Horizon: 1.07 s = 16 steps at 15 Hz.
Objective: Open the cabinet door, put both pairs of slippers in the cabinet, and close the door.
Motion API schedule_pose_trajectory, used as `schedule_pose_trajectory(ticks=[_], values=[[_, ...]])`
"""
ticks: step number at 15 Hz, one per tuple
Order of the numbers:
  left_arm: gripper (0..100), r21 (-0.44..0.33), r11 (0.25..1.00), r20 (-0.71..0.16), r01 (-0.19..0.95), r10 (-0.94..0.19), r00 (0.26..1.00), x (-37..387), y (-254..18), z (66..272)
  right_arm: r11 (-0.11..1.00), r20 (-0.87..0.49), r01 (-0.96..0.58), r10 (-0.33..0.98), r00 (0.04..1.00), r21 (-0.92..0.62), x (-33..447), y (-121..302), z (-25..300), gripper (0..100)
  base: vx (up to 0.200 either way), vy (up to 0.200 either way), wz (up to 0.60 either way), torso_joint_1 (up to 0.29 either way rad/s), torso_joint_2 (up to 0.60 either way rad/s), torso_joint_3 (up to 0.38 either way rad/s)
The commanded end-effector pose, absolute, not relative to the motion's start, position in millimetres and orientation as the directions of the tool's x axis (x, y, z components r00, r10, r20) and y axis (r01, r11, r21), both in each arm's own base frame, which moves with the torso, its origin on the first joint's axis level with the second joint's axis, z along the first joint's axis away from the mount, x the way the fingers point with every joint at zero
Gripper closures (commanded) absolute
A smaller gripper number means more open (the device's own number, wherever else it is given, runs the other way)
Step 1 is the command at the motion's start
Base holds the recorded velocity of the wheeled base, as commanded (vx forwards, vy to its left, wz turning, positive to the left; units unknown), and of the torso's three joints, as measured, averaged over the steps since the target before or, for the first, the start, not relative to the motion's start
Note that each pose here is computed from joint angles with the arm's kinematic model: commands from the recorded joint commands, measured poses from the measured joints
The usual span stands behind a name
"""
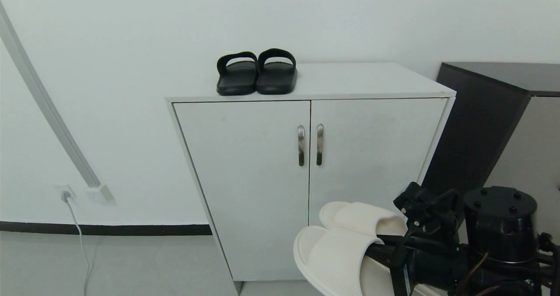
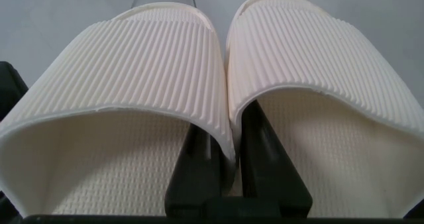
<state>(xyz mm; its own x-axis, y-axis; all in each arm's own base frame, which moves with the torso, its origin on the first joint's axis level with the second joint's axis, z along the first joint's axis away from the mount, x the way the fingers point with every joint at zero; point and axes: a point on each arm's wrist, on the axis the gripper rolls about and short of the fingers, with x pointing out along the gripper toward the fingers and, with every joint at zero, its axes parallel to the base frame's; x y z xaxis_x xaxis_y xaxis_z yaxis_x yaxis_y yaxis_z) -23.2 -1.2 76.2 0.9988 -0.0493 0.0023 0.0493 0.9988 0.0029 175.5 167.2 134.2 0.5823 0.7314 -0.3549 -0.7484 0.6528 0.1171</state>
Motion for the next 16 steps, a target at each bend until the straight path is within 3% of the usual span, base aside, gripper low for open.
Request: schedule_pose_trajectory(ticks=[1, 5, 8, 11, 16], values=[[0, 0.003, 0.999, 0.002, 0.051, -0.051, 0.999, -23, -1, 76, 0.652, -0.358, -0.749, 0.731, 0.581, 0.118, 176, 167, 133, 100, 0.0, 0.0, 0.0, -0.1, 0.47, 0.354], [0, 0.002, 0.999, 0.009, 0.049, -0.049, 0.999, -24, -1, 81, 0.653, -0.356, -0.748, 0.731, 0.582, 0.117, 176, 167, 134, 100, 0.0, 0.0, 0.0, -0.066, 0.45, 0.372], [0, -0.078, 0.995, 0.073, 0.062, -0.057, 0.996, -23, -1, 160, 0.652, -0.358, -0.749, 0.731, 0.581, 0.116, 176, 168, 133, 100, 0.0, 0.0, 0.0, -0.01, 0.23, 0.208], [0, -0.051, 0.976, -0.084, 0.212, -0.216, 0.973, 12, -5, 170, 0.653, -0.361, -0.748, 0.73, 0.581, 0.116, 176, 168, 132, 100, 0.0, 0.0, 0.0, 0.0, 0.0, 0.0], [0, -0.112, 0.901, -0.174, 0.419, -0.433, 0.885, 77, -11, 187, 0.646, -0.362, -0.758, 0.729, 0.581, 0.085, 176, 168, 132, 100, 0.0, 0.0, 0.0, -0.006, 0.08, 0.065]])
